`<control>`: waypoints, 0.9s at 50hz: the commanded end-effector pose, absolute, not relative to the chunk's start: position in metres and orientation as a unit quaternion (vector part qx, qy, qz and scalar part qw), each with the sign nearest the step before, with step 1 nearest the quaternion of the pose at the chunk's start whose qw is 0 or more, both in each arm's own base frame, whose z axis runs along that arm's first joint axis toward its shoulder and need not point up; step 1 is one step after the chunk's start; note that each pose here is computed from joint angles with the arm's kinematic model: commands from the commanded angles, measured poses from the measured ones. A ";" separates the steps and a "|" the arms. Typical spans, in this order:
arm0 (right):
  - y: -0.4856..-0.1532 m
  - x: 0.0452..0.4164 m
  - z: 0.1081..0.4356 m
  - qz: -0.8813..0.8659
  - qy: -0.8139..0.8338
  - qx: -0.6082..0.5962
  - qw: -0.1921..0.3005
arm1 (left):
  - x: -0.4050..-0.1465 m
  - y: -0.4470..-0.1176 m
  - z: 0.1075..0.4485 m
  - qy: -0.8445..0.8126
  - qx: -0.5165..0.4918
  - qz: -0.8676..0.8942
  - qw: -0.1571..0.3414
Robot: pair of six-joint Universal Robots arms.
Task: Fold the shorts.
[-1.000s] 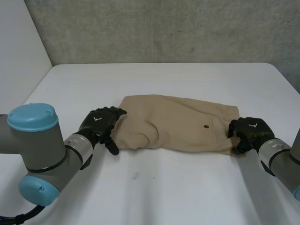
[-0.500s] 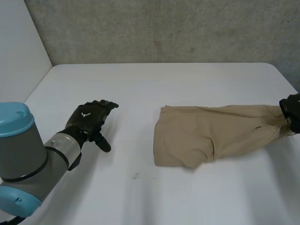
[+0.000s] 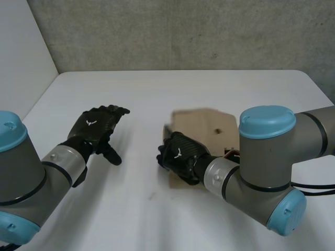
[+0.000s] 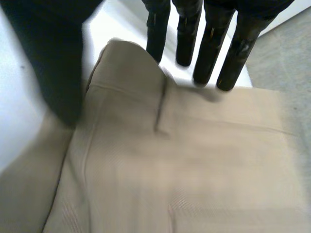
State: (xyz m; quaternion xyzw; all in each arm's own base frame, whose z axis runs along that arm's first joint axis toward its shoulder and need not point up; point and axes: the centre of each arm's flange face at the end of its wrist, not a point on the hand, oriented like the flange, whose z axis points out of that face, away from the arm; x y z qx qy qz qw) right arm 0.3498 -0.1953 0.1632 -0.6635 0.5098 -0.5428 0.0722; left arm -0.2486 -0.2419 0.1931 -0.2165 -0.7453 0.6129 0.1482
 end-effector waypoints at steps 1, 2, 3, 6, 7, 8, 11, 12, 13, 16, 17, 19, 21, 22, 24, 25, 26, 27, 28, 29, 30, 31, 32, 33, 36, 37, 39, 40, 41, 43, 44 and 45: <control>-0.210 0.344 0.213 -0.601 0.568 -0.547 0.134 | -0.260 -0.252 0.216 -0.716 -0.216 0.644 0.161; -0.216 0.341 0.222 -0.610 0.583 -0.514 0.152 | -0.262 -0.254 0.221 -0.712 -0.214 0.648 0.165; -0.222 0.338 0.226 -0.616 0.595 -0.490 0.163 | -0.270 -0.255 0.230 -0.701 -0.210 0.657 0.179; -0.246 0.317 0.248 -0.635 0.639 -0.378 0.213 | -0.283 -0.257 0.243 -0.689 -0.201 0.664 0.209; -0.250 0.313 0.254 -0.638 0.645 -0.355 0.225 | -0.293 -0.258 0.245 -0.690 -0.196 0.659 0.226; -0.254 0.308 0.259 -0.641 0.650 -0.332 0.236 | -0.298 -0.260 0.245 -0.691 -0.194 0.656 0.234; -0.267 0.293 0.270 -0.641 0.672 -0.267 0.260 | -0.320 -0.260 0.244 -0.702 -0.191 0.634 0.264; -0.270 0.289 0.268 -0.639 0.678 -0.257 0.257 | -0.327 -0.258 0.243 -0.705 -0.193 0.627 0.271; -0.275 0.284 0.264 -0.636 0.688 -0.248 0.248 | -0.333 -0.257 0.242 -0.707 -0.194 0.621 0.277; -0.285 0.277 0.248 -0.617 0.719 -0.236 0.215 | -0.358 -0.253 0.229 -0.717 -0.205 0.598 0.293; -0.286 0.275 0.244 -0.612 0.727 -0.234 0.206 | -0.363 -0.253 0.225 -0.718 -0.208 0.595 0.295; -0.290 0.271 0.235 -0.600 0.744 -0.227 0.186 | -0.376 -0.254 0.214 -0.719 -0.212 0.592 0.296; -0.297 0.266 0.222 -0.587 0.762 -0.224 0.161 | -0.382 -0.257 0.206 -0.722 -0.212 0.589 0.295; -0.298 0.265 0.217 -0.581 0.767 -0.224 0.154 | -0.388 -0.259 0.193 -0.728 -0.212 0.584 0.291; -0.301 0.265 0.201 -0.566 0.779 -0.227 0.146 | -0.391 -0.261 0.182 -0.734 -0.213 0.578 0.286; -0.302 0.265 0.197 -0.561 0.782 -0.228 0.145 | -0.394 -0.262 0.169 -0.741 -0.216 0.571 0.280; -0.303 0.264 0.185 -0.548 0.791 -0.231 0.142 | -0.394 -0.263 0.163 -0.745 -0.215 0.568 0.275; -0.303 0.264 0.183 -0.546 0.793 -0.231 0.142 | -0.394 -0.265 0.151 -0.755 -0.216 0.560 0.265; -0.303 0.264 0.178 -0.541 0.796 -0.233 0.141 | -0.393 -0.265 0.145 -0.759 -0.215 0.556 0.260; -0.304 0.264 0.167 -0.530 0.802 -0.237 0.138 | -0.392 -0.267 0.139 -0.765 -0.213 0.552 0.254; -0.305 0.264 0.163 -0.525 0.805 -0.240 0.136 | -0.390 -0.268 0.133 -0.771 -0.211 0.547 0.248; -0.305 0.263 0.157 -0.520 0.808 -0.244 0.132 | -0.387 -0.269 0.124 -0.782 -0.209 0.538 0.236; -0.306 0.263 0.153 -0.516 0.810 -0.249 0.129 | -0.384 -0.269 0.119 -0.788 -0.209 0.533 0.229; -0.307 0.262 0.145 -0.509 0.812 -0.260 0.119 | -0.382 -0.269 0.115 -0.794 -0.210 0.526 0.221; -0.309 0.260 0.136 -0.503 0.812 -0.278 0.103 | -0.372 -0.269 0.107 -0.810 -0.224 0.508 0.191; -0.310 0.259 0.132 -0.500 0.810 -0.291 0.093 | -0.369 -0.267 0.106 -0.813 -0.235 0.502 0.179; -0.310 0.259 0.130 -0.500 0.807 -0.302 0.084 | -0.364 -0.264 0.102 -0.817 -0.253 0.492 0.163; -0.310 0.259 0.131 -0.501 0.805 -0.307 0.081 | -0.364 -0.262 0.101 -0.817 -0.260 0.489 0.158; -0.311 0.259 0.133 -0.505 0.801 -0.313 0.077 | -0.363 -0.260 0.101 -0.817 -0.267 0.488 0.154; -0.310 0.260 0.137 -0.510 0.796 -0.317 0.075 | -0.363 -0.254 0.102 -0.815 -0.280 0.485 0.151; -0.310 0.261 0.141 -0.513 0.793 -0.318 0.075 | -0.363 -0.254 0.107 -0.812 -0.279 0.489 0.152; -0.309 0.262 0.152 -0.526 0.785 -0.317 0.077 | -0.364 -0.253 0.114 -0.809 -0.279 0.495 0.154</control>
